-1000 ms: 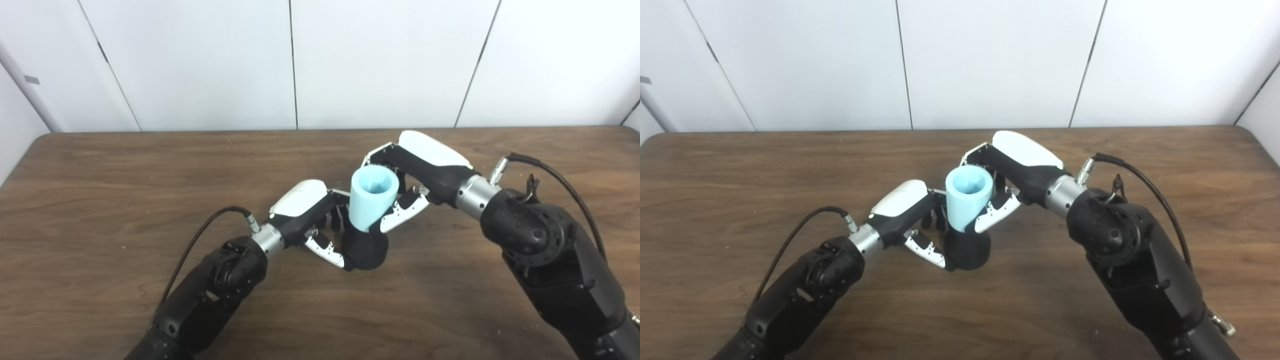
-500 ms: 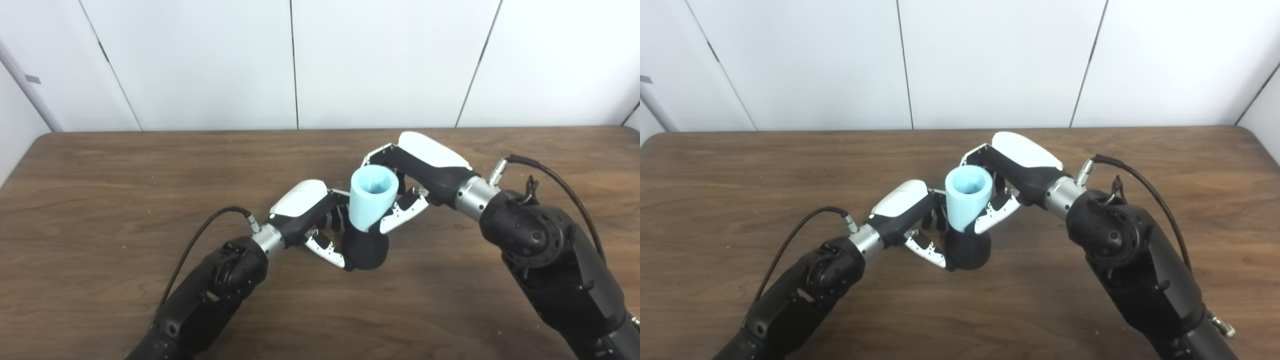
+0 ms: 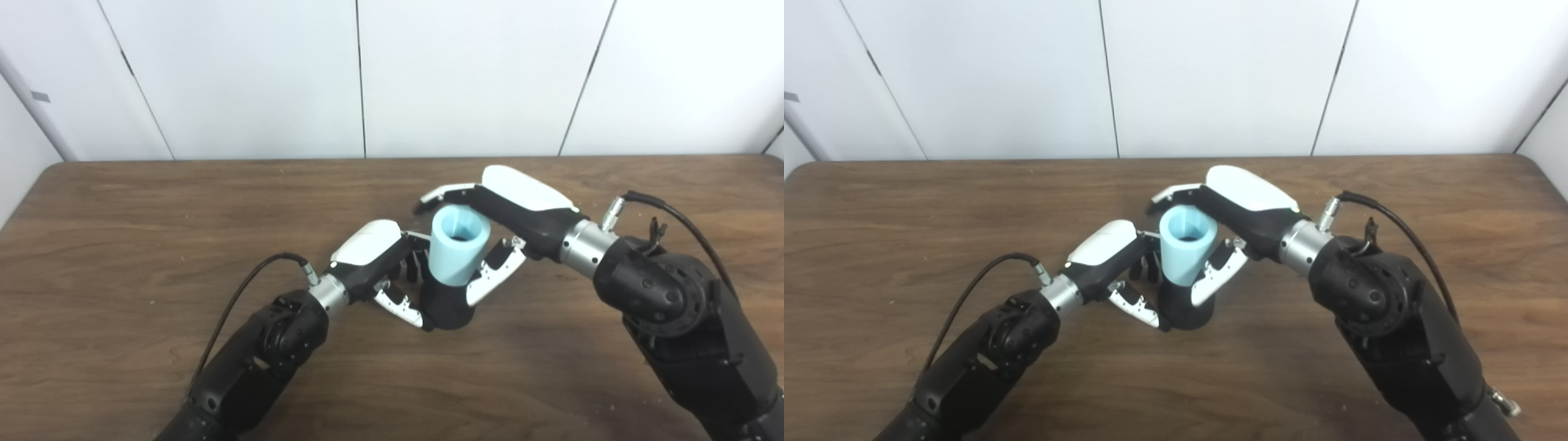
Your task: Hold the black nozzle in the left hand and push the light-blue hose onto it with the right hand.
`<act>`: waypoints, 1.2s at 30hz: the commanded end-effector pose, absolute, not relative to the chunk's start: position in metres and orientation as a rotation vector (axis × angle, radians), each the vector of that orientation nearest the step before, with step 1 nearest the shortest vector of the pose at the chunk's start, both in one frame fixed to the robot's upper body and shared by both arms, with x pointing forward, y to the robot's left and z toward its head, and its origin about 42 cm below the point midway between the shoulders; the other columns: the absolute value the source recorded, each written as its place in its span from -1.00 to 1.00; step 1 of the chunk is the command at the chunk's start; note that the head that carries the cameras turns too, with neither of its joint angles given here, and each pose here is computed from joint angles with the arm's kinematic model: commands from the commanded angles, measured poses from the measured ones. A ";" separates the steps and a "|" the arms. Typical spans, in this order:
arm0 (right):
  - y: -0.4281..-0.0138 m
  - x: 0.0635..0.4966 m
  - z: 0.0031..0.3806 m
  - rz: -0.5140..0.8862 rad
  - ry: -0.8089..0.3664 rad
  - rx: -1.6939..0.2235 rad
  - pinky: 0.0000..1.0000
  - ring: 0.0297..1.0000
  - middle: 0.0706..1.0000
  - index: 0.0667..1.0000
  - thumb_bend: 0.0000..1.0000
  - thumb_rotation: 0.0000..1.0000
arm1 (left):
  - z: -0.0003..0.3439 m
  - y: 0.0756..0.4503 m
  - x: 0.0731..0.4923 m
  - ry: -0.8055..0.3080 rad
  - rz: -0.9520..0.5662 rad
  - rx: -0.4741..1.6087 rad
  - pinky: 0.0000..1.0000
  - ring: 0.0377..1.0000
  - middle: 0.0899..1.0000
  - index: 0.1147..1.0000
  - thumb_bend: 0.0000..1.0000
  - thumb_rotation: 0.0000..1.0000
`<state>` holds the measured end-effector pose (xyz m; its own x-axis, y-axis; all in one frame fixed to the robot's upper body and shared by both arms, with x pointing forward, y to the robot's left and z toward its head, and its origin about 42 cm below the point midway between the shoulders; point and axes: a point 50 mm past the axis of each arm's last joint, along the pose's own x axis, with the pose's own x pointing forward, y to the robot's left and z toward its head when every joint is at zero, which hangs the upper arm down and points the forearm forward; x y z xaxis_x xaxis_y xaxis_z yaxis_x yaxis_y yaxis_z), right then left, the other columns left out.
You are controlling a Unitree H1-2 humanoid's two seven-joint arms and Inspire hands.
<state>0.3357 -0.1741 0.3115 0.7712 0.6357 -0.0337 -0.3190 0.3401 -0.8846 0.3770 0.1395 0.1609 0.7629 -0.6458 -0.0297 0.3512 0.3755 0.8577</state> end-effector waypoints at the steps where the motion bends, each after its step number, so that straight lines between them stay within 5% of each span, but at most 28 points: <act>1: -0.181 0.336 0.335 0.598 -0.447 -1.088 0.37 0.93 1.00 1.00 1.00 -0.48 | 0.134 0.157 0.375 -0.208 -0.672 1.074 -0.08 -0.13 -0.14 -0.17 0.05 -1.00; 19: -0.194 0.332 0.336 0.492 -0.533 -1.196 0.74 1.00 1.00 1.00 1.00 -0.38 | 0.130 0.162 0.379 -0.218 -0.675 1.068 -0.11 -0.14 -0.14 -0.17 0.05 -1.00; 36: -0.212 0.307 0.344 0.628 -0.597 -1.234 0.96 1.00 1.00 1.00 1.00 -0.09 | 0.131 0.160 0.377 -0.212 -0.665 1.056 -0.03 -0.11 -0.12 -0.19 0.05 -1.00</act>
<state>0.3126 -0.2107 0.3245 0.7083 0.7057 0.0139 -0.1886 0.2081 -0.9598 0.3802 0.1415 0.1566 0.7600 -0.6499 -0.0074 0.3448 0.3935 0.8522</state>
